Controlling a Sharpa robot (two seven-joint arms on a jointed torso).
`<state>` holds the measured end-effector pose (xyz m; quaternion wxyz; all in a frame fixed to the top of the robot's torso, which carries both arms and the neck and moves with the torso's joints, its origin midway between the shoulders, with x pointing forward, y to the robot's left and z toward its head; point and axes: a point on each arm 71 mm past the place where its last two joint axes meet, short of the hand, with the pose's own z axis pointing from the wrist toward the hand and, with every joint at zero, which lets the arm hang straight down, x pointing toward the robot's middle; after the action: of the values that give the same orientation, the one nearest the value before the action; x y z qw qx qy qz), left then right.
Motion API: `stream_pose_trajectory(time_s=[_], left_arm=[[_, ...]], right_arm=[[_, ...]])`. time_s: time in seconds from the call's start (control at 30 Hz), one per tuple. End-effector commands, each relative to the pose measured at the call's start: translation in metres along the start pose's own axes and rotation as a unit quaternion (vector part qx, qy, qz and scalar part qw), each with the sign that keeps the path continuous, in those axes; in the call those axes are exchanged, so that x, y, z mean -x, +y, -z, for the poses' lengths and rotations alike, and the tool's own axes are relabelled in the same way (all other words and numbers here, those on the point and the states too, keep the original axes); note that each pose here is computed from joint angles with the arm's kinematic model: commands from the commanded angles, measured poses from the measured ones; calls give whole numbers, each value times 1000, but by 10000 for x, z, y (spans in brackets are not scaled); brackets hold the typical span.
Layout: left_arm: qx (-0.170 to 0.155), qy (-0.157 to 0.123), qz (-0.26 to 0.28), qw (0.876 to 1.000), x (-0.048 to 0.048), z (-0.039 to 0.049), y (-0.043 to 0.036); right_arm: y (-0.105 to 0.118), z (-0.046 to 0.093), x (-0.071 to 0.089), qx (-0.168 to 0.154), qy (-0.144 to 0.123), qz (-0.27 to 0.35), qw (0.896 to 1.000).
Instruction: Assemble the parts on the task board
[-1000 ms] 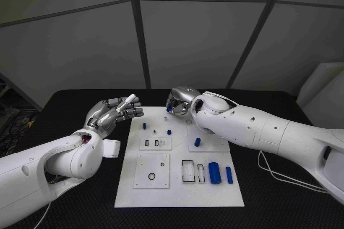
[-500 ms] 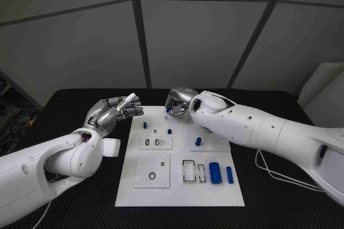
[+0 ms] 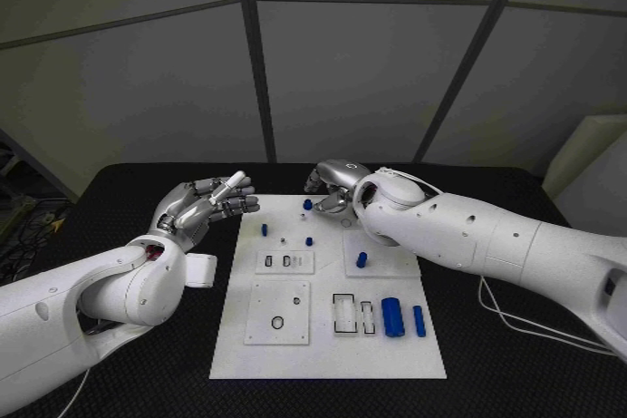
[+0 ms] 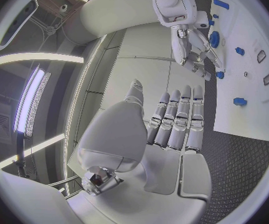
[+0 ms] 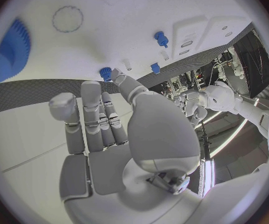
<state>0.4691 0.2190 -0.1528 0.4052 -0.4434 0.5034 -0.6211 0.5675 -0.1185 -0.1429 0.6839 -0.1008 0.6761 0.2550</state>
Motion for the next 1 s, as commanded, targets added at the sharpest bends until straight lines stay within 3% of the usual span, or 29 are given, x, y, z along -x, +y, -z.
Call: stream_pose_trajectory(time_s=[0.03,0.17,0.5,0.67,1.0], left_arm=[[-5,7,0,1000,7,-5,-19],[-5,7,0,1000,32,-8,-17],[-4,8,0,1000,61,-8,-14],[-3,9,0,1000,52,-14,-9],[-3,9,1,1000,45,-25,-1]], right_arm=[[-100,138,130,-4,-39,-23,999],[-321,357,226,-28,-45,-59,997],[-806,706,284,-106,10,-80,991],[-916,748,264,-132,33,-75,988],[-877,665,202,-142,52,-70,986]])
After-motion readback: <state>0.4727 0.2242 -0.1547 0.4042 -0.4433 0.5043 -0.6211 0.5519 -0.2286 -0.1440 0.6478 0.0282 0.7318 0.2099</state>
